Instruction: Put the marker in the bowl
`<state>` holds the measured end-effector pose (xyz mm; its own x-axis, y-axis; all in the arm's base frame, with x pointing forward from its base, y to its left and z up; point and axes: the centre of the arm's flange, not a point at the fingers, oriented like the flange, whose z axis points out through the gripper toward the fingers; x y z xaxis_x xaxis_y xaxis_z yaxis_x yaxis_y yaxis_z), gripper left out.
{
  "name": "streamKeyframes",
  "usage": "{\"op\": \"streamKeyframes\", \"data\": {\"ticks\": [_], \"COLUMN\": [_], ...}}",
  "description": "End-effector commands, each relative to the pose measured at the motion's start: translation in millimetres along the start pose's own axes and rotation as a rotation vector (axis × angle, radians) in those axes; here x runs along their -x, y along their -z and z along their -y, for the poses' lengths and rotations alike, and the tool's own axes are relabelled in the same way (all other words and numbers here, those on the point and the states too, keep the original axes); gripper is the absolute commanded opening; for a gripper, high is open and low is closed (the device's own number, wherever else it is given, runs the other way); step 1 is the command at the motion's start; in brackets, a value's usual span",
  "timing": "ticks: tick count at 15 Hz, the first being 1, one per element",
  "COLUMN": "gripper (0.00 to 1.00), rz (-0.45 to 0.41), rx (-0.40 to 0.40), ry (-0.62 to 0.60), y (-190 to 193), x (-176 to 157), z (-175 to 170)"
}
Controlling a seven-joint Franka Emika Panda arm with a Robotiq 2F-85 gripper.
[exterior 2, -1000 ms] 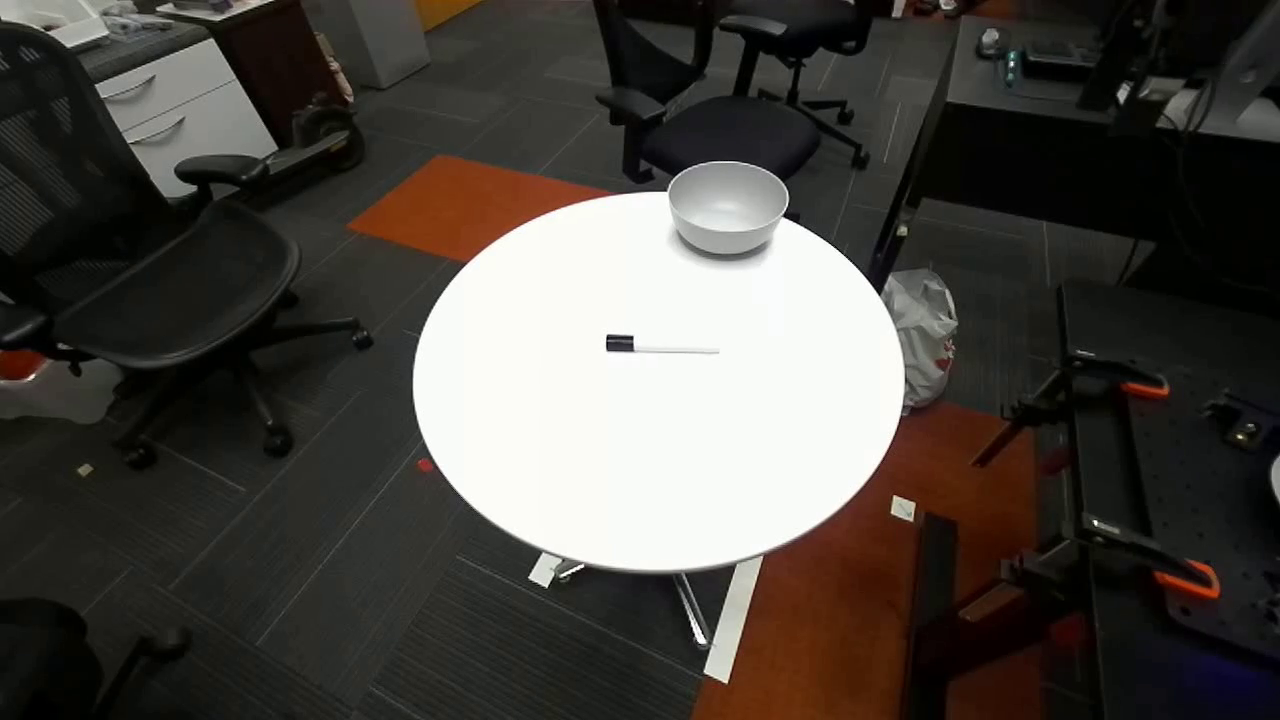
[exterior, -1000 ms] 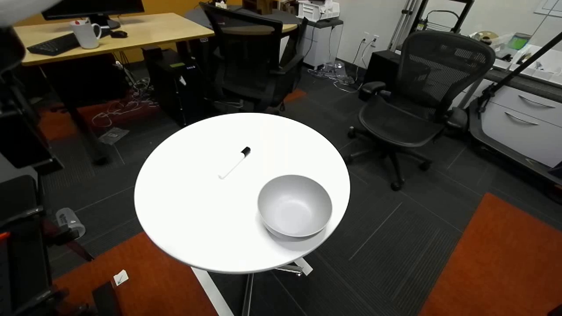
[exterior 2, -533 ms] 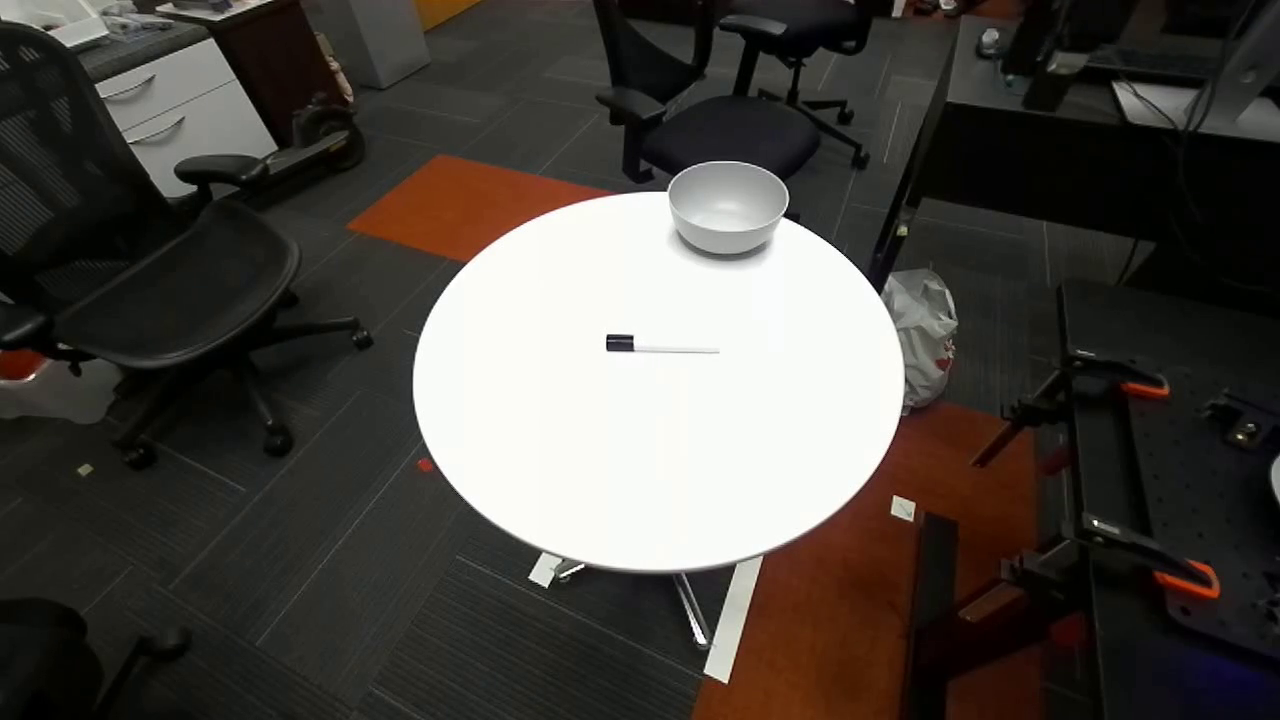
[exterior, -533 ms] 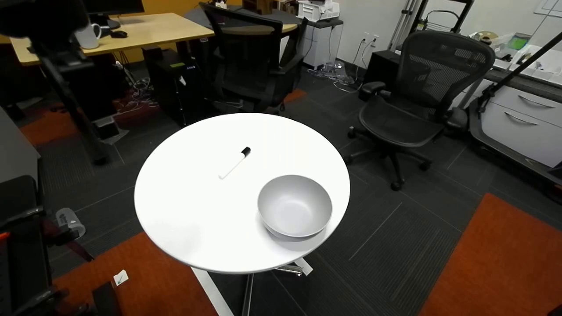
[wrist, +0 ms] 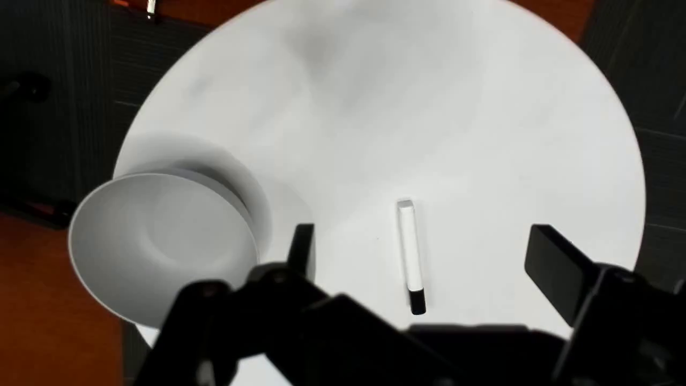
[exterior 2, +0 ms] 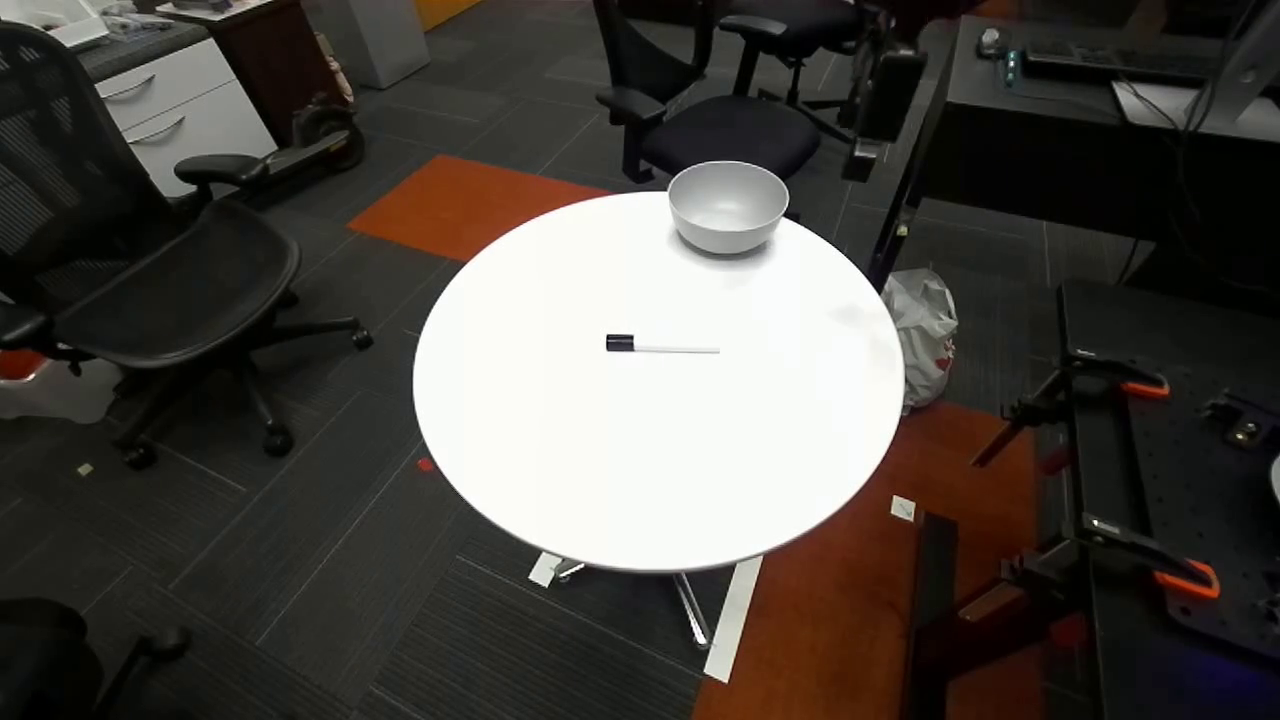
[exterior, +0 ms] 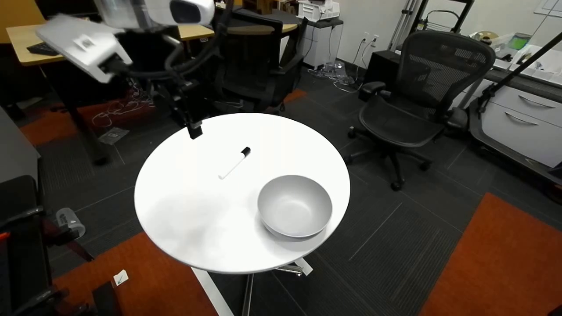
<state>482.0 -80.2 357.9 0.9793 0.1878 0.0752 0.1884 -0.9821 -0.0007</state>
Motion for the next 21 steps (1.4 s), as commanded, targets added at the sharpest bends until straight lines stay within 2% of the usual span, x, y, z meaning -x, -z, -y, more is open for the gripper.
{"op": "streamKeyframes", "data": {"ticks": [1,6,12,21], "gripper": [1.0,1.0,1.0,1.0], "rz": [-0.011,-0.056,-0.023,0.037], "rx": [0.038,0.045,0.006,-0.032], "ry": [0.03,0.083,0.132,0.146], "y": [-47.4,-102.7,-152.9,-209.8], "x": [-50.7,-102.1,-151.0,-171.9], "z": [-3.3,-0.1,7.3,14.5]}}
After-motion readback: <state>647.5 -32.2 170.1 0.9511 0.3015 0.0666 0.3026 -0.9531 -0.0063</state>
